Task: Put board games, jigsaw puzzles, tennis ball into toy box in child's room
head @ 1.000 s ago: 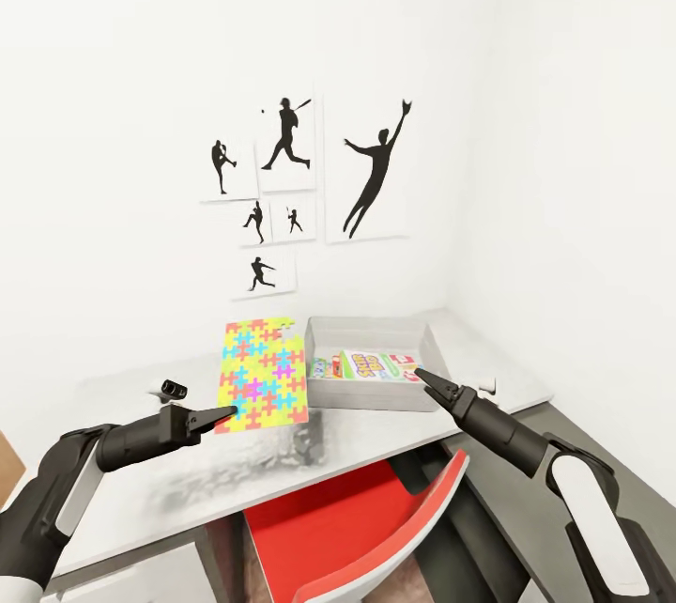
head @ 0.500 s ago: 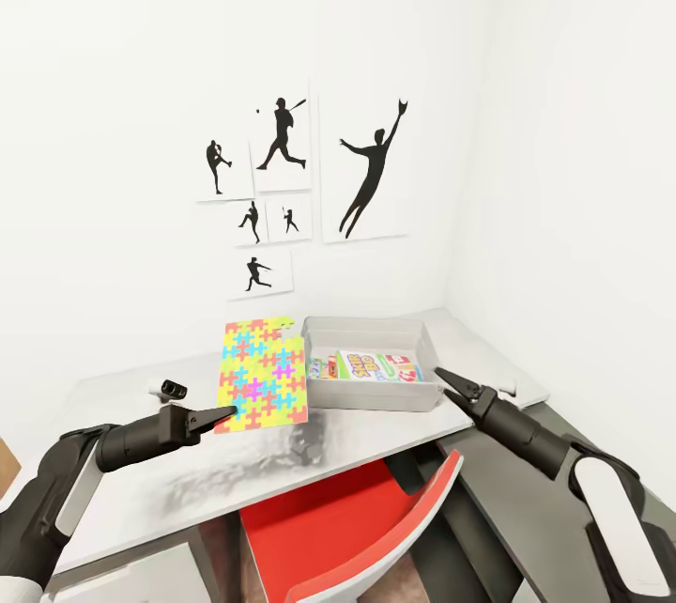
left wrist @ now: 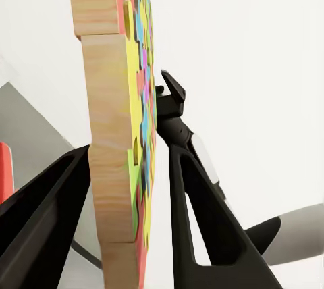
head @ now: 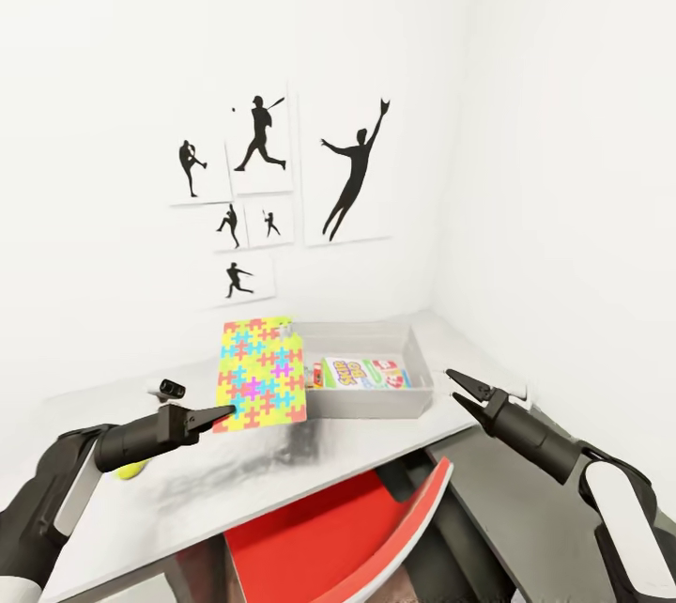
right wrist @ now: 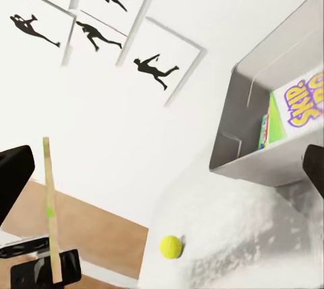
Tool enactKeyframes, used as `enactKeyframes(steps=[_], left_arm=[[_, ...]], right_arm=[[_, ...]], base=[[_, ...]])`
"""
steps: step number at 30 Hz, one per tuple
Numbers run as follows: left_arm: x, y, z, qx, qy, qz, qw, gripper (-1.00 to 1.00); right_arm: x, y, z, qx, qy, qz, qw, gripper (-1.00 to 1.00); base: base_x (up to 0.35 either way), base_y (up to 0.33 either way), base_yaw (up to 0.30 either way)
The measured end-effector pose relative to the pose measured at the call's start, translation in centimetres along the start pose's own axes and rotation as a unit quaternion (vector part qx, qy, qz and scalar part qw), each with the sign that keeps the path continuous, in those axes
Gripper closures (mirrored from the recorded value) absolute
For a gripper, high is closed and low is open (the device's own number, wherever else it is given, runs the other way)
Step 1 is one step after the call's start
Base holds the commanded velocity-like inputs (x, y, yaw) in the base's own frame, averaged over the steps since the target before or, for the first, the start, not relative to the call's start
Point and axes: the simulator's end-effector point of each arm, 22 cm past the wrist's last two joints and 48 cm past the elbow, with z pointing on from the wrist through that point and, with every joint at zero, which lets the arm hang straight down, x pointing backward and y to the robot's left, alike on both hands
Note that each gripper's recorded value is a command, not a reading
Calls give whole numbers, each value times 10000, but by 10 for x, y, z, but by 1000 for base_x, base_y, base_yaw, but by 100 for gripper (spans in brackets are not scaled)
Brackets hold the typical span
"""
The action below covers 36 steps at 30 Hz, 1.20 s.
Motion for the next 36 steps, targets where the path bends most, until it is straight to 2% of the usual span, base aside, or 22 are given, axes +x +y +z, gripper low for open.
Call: enactKeyframes(steps=[12, 36], left_arm=[[-2, 0, -2, -6, -35, 13, 10000, 100], [-6, -1, -6, -14, -130, 28, 9999, 100]], right_arm=[[-1, 1, 0, -20, -21, -15, 10000, -100], [-2, 7, 1, -66, -42, -66, 9999, -100]], base=[[126, 11, -249], [179, 25, -7]])
